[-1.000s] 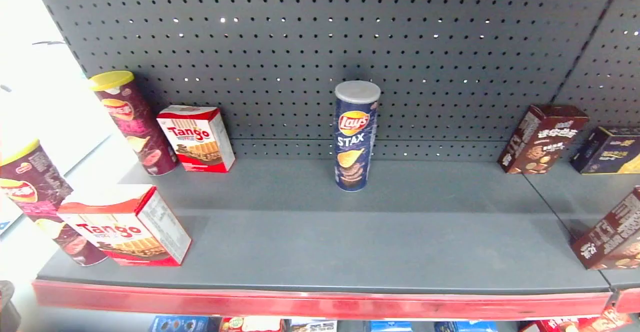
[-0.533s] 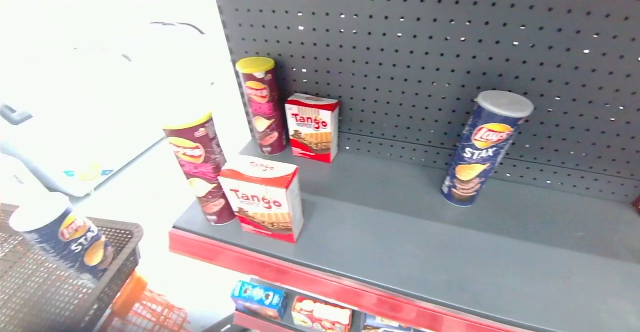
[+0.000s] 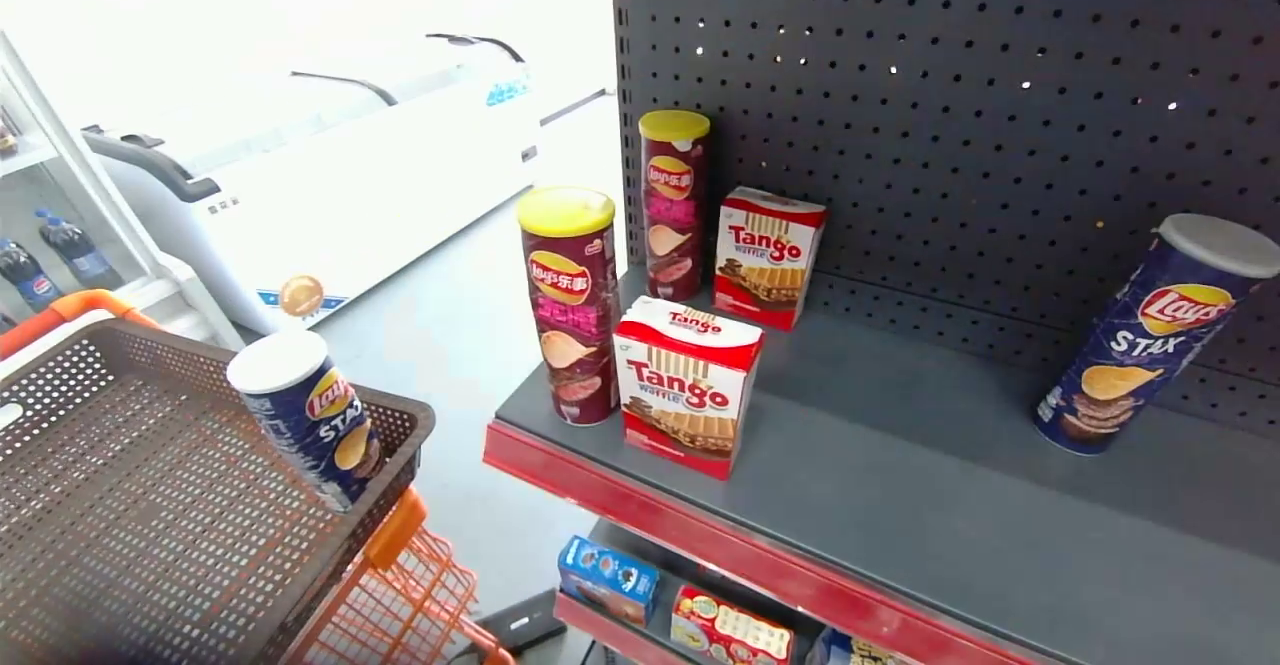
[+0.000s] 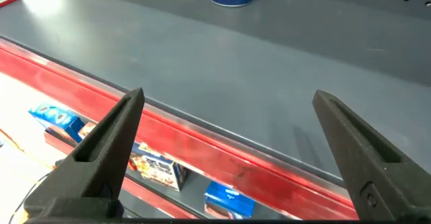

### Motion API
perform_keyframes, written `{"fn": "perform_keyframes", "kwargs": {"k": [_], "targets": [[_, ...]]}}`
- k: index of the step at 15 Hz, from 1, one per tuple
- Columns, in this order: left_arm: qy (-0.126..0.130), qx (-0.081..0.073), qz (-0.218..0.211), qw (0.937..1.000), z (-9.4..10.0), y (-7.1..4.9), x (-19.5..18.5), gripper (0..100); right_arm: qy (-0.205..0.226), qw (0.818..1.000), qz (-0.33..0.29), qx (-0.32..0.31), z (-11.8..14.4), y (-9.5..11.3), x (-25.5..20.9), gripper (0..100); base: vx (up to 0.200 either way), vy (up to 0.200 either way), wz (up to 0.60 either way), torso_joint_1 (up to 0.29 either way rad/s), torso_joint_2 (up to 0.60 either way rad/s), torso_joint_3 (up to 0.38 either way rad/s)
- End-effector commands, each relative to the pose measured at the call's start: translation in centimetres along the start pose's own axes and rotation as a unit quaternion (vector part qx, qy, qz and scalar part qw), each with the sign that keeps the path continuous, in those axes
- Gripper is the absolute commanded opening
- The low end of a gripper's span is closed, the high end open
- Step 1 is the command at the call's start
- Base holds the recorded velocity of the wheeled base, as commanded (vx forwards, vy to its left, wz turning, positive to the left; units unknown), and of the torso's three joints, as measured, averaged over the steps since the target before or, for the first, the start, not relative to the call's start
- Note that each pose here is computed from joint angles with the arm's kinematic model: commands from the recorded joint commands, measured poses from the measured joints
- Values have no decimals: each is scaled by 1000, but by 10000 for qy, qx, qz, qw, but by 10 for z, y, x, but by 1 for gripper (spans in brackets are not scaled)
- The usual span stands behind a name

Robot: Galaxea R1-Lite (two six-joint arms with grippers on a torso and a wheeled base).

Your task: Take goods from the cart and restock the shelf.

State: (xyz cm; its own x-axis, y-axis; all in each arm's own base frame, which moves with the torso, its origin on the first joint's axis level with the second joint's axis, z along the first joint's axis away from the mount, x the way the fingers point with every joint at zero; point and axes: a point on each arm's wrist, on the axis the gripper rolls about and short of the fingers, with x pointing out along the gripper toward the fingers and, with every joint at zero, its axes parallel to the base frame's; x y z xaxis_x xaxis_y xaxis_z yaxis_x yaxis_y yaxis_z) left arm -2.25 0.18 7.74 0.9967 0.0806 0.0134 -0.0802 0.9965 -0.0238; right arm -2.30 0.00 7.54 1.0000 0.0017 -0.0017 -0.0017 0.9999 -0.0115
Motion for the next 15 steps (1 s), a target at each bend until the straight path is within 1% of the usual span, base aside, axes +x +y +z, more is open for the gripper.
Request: {"fn": "perform_keyframes", "kwargs": {"k": [1,6,9,11,12,13,14,15], "targets": [[6,-1,3,10000,0,0,0,100,7,10000,-1,-4,0,0,0,100,0,0,0,0,0,0],[6,7,-12,10000,0,0,0,100,7,10000,-1,-4,0,0,0,100,0,0,0,0,0,0],[7,37,-81,10000,0,0,0,100,7,10000,-1,-4,0,0,0,100,0,0,0,0,0,0],[-2,45,3,10000,1,0,0,100,7,10000,-1,-4,0,0,0,100,0,0,0,0,0,0],[-232,142,17,9996,33,0,-5,100,7,10000,-1,-4,0,0,0,100,0,0,0,0,0,0],[151,171,50,9997,54,-2,2,100,7,10000,-1,-4,0,0,0,100,0,0,0,0,0,0],[529,41,229,9983,76,-4,17,100,7,10000,-1,-4,0,0,0,100,0,0,0,0,0,0],[680,-8,289,9973,81,-4,23,100,7,10000,-1,-4,0,0,0,100,0,0,0,0,0,0]]}}
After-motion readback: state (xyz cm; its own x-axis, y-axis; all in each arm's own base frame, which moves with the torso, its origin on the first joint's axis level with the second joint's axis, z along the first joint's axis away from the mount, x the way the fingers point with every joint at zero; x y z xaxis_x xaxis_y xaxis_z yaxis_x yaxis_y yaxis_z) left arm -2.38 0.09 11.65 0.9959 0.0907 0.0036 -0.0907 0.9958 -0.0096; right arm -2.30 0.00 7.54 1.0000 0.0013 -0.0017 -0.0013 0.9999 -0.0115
